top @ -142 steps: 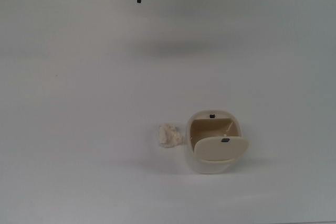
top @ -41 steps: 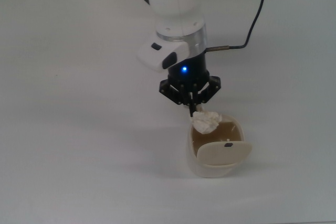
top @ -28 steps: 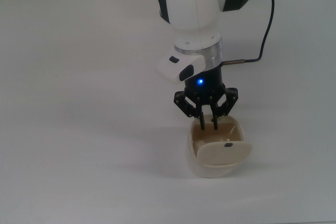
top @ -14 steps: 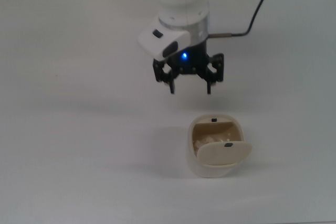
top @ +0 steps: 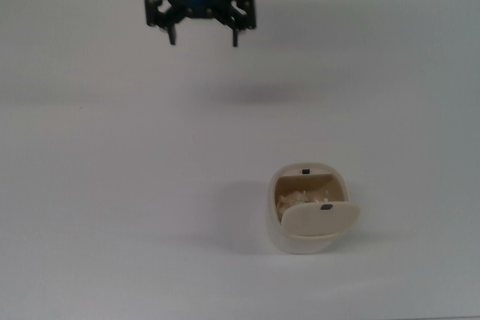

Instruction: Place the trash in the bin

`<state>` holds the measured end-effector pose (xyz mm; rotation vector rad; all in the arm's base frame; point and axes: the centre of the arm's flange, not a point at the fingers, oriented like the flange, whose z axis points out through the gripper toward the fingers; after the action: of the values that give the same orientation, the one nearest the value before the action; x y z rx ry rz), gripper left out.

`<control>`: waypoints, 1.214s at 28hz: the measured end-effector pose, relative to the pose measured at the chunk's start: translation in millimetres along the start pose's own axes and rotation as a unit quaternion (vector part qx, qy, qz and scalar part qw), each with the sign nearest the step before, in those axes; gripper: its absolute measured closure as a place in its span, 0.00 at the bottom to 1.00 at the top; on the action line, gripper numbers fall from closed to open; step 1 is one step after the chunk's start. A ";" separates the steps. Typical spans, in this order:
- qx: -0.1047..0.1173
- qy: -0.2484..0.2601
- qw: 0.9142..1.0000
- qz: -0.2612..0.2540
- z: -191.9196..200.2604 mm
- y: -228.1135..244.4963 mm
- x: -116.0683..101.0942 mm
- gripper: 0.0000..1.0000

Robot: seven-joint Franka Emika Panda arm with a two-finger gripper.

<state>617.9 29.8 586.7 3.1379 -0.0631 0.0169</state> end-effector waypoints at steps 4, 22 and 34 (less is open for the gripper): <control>-0.023 -0.004 1.000 0.003 -3.0 13.7 -3.8 0.00; -0.031 -0.008 0.999 0.005 -9.1 38.5 -9.7 0.00; -0.031 -0.008 1.000 0.000 -18.9 43.6 -16.2 0.00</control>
<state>599.8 -13.0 605.6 3.0769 -0.0625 -0.0090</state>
